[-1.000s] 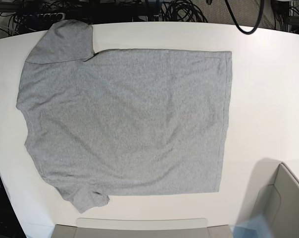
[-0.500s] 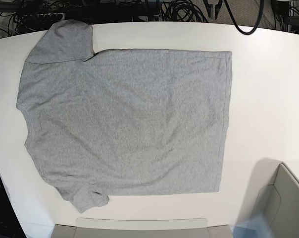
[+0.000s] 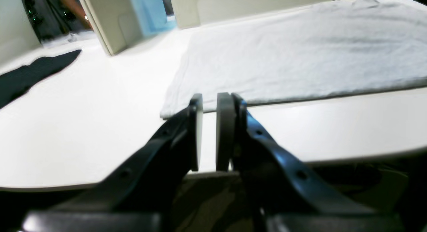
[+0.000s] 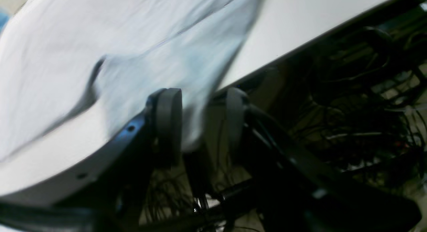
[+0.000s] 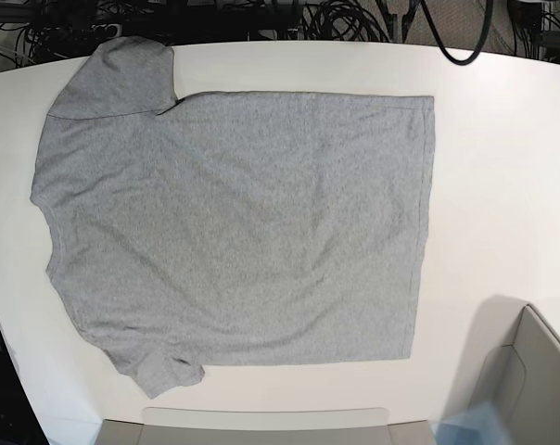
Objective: Fold the T-shirt properly
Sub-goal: 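Move both grippers down toward the shirt's shoulder edge, then grasp the shirt's shoulder edge with both grippers at each end, then lift the shoulder edge with both grippers and pull it over the shirt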
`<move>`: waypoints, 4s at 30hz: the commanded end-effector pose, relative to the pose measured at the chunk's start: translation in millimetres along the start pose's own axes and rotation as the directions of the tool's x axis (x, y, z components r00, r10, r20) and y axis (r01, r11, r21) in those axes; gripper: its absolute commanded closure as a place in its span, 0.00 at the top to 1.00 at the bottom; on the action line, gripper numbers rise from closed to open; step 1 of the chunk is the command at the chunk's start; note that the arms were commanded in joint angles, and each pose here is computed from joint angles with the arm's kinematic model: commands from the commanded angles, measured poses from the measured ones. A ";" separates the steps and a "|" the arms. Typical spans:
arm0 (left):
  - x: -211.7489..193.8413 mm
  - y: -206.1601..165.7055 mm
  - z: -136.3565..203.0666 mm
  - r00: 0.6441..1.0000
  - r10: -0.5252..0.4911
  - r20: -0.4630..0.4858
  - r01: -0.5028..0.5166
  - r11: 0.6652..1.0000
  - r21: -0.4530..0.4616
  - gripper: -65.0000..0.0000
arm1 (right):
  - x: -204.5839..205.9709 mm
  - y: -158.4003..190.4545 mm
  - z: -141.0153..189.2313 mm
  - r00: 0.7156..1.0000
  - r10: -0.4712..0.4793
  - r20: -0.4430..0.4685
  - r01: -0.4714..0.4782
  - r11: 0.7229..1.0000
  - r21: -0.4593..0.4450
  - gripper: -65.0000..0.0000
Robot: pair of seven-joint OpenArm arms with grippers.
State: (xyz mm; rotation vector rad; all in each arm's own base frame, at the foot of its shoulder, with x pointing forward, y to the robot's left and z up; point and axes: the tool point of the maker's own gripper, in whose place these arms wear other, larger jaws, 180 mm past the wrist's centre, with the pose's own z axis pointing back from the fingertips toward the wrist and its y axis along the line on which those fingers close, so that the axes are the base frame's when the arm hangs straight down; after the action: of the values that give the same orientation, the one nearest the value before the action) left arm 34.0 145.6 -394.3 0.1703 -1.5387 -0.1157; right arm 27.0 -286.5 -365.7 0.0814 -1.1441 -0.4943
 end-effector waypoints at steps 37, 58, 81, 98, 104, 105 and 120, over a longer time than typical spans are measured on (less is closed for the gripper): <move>3.7 32.3 -29.4 0.998 -0.064 -0.025 0.065 0.996 0.068 0.14 | -34.8 12.6 -65.7 0.990 -0.111 -0.083 0.108 0.994 -0.032 0.35; 9.3 55.8 -93.8 0.962 0.124 -0.242 -0.097 0.988 0.120 0.32 | -46.0 21.9 -77.7 0.979 -0.107 -0.175 0.108 0.994 -0.005 0.35; -50.2 78.3 -117.1 0.560 0.500 -0.660 -0.493 0.842 0.220 0.34 | -46.3 21.6 -77.2 0.978 -0.107 -0.177 0.108 0.994 -0.006 0.35; -55.8 33.8 -114.4 0.515 0.471 -0.716 -0.556 0.819 0.139 0.11 | -53.6 21.3 -69.8 0.973 -0.109 -0.201 0.109 0.994 -0.011 0.04; -50.0 34.1 -124.5 0.531 0.481 -0.698 -0.565 0.815 0.132 0.00 | -53.7 20.1 -66.2 0.967 -0.111 -0.229 0.110 0.994 -0.015 0.00; -50.2 35.2 -119.4 0.528 0.481 -0.700 -0.562 0.816 0.137 0.00 | -50.6 18.1 -65.9 0.969 -0.109 -0.220 0.107 0.994 -0.020 0.00; -12.1 73.8 -124.4 0.615 0.506 -0.606 -0.526 0.835 0.163 0.00 | 5.5 53.2 -79.9 0.983 -0.097 -0.158 0.113 0.989 0.096 0.00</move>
State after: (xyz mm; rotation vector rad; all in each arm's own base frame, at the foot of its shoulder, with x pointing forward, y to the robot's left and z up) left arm 150.8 223.6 -405.3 -0.2520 -0.8123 0.3647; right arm 109.7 -249.8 -391.0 0.2699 -0.9601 -0.5146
